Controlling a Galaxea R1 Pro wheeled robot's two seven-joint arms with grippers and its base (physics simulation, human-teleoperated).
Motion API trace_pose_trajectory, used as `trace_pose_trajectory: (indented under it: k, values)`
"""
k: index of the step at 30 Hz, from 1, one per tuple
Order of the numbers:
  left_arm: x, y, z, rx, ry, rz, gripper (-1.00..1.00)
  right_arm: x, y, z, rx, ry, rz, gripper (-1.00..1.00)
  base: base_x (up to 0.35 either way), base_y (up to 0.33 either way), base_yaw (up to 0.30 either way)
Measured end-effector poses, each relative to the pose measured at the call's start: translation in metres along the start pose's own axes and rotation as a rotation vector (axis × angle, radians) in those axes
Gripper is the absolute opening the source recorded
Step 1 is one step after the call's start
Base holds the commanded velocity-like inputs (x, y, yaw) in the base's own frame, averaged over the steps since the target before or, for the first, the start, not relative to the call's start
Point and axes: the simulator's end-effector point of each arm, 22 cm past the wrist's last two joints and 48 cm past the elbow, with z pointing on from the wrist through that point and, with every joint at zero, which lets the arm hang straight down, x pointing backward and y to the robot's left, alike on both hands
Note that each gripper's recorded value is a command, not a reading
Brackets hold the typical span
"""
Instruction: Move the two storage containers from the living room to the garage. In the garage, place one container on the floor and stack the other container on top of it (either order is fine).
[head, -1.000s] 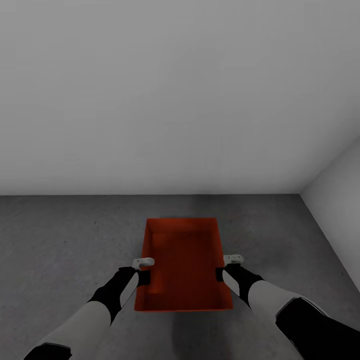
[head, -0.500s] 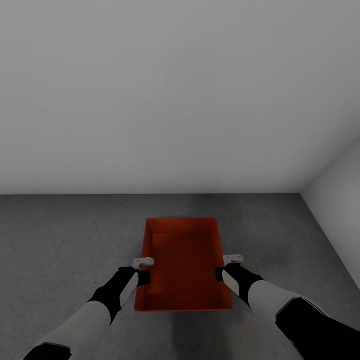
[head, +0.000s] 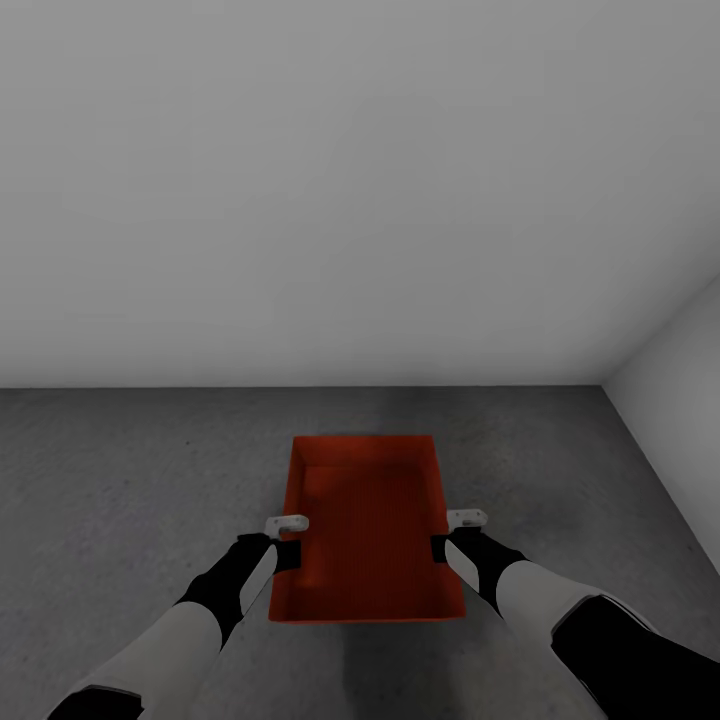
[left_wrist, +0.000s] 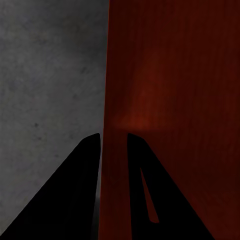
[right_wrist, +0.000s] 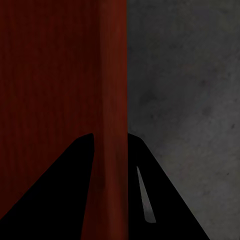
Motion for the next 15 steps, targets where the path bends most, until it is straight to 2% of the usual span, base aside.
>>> trace_pose_trajectory:
  k: [15]
  values:
    - [0.0000, -0.0001, 0.0000, 0.000, 0.000, 0.000, -1.00, 0.0000, -0.0001, 0.0000, 0.000, 0.000, 0.000, -1.00, 0.000, 0.000, 0.000]
